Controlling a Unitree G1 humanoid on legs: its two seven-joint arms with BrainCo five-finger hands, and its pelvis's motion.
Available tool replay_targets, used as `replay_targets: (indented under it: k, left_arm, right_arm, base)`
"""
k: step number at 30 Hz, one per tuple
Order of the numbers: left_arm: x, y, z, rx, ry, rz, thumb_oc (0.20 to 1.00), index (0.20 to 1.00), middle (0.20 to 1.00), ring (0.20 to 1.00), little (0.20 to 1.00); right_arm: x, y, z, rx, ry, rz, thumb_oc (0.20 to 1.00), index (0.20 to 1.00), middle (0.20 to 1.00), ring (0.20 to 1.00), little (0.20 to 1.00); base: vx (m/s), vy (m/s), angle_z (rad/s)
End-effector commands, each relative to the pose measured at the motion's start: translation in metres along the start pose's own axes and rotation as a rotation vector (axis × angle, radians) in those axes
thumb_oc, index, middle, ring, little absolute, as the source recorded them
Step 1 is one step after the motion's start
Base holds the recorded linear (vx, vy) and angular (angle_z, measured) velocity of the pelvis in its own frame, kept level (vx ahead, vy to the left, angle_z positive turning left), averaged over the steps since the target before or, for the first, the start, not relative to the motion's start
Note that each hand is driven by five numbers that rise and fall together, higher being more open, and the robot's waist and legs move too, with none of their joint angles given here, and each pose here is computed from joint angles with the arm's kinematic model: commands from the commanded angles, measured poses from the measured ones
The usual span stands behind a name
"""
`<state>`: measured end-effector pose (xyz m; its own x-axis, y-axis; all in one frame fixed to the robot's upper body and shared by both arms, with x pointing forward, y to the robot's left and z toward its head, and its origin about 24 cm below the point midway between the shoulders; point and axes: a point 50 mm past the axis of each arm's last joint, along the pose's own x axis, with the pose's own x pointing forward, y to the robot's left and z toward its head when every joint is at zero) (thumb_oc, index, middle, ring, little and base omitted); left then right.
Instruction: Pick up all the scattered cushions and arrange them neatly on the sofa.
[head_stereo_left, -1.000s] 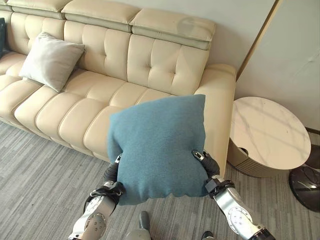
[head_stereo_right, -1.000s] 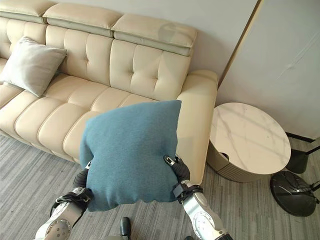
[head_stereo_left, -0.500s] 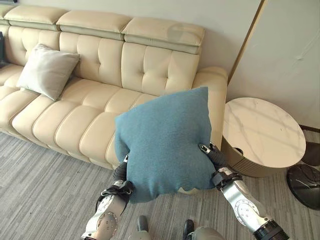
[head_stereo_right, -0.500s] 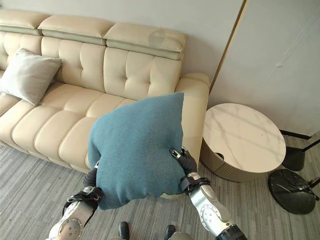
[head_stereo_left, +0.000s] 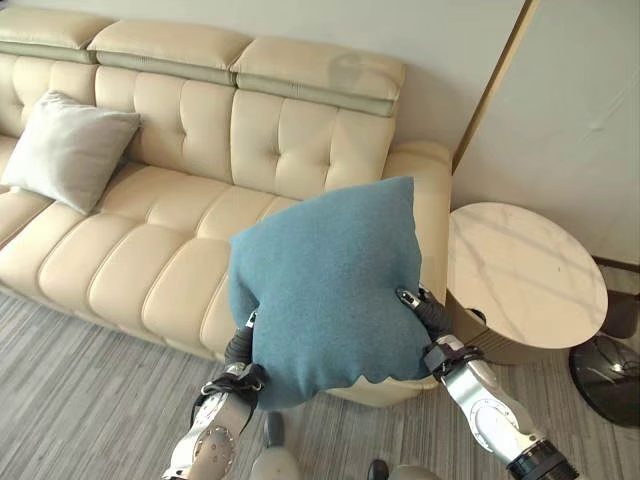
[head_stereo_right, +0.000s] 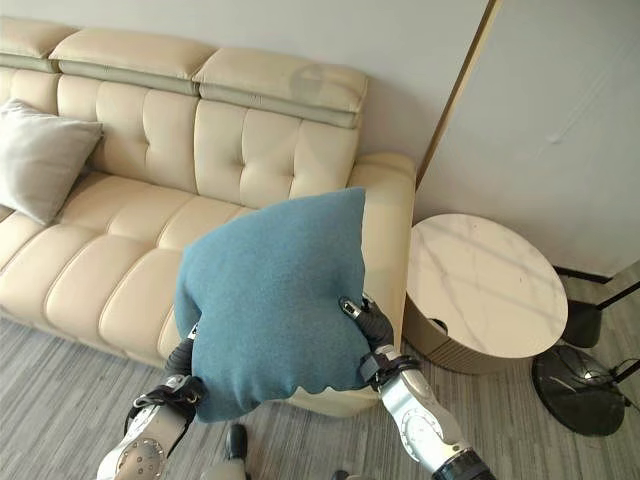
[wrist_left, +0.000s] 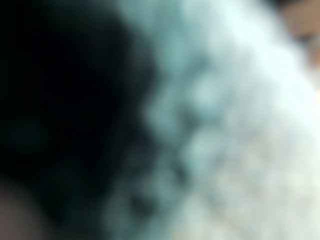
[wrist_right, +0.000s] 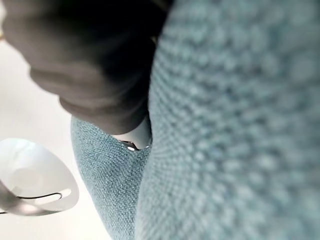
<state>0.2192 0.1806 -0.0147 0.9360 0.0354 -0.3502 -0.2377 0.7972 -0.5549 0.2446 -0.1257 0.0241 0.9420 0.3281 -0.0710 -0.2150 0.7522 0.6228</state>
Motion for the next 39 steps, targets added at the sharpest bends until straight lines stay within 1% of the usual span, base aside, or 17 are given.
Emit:
replay_targets:
  k: [1,9,15,19,25,29,39]
  left_arm:
    - [-0.005,-0.092,0.013,-0.030,-0.106,-0.431,0.200,0.200,0.200,0.200,0.200]
    - [-0.003,-0.094,0.013,0.026,-0.091,-0.432,0.200,0.200,0.200,0.200,0.200]
    - [-0.002,-0.093,0.022,0.025,-0.140,-0.413,0.200,0.200,0.200,0.200,0.200]
    - [-0.001,-0.095,0.022,0.025,-0.143,-0.415,0.200,0.200,0.200,0.200,0.200]
    - [0.000,-0.100,0.021,0.029,-0.145,-0.440,0.200,0.200,0.200,0.200,0.200]
    - [0.000,-0.099,0.018,-0.003,-0.131,-0.426,0.200,0.200,0.200,0.200,0.200]
    - [-0.001,-0.095,0.023,-0.012,-0.159,-0.396,0.200,0.200,0.200,0.200,0.200]
  right_arm:
    - [0.013,0.083,0.002,0.109,-0.068,0.370,0.200,0.200,0.200,0.200,0.200]
    - [0.011,0.087,-0.011,0.157,-0.012,0.367,0.200,0.200,0.200,0.200,0.200]
    - [0.015,0.098,-0.020,0.226,0.011,0.383,0.200,0.200,0.200,0.200,0.200]
    - [0.016,0.098,-0.021,0.223,0.021,0.392,0.200,0.200,0.200,0.200,0.200]
    - [0.018,0.095,-0.014,0.195,-0.009,0.393,0.200,0.200,0.200,0.200,0.200]
    - [0.018,0.086,-0.010,0.185,-0.014,0.354,0.200,0.200,0.200,0.200,0.200]
    - [0.018,0.083,-0.009,0.163,-0.008,0.346,0.200,0.200,0.200,0.200,0.200]
  base:
    - [0.17,0.274,-0.03]
    - [0.09,0.317,-0.07]
    - [0.02,0.176,-0.59]
    - [0.07,0.013,-0.38]
    - [0.18,-0.084,0.13]
    - [0.12,-0.038,0.12]
    - [0.12,0.077,-0.06]
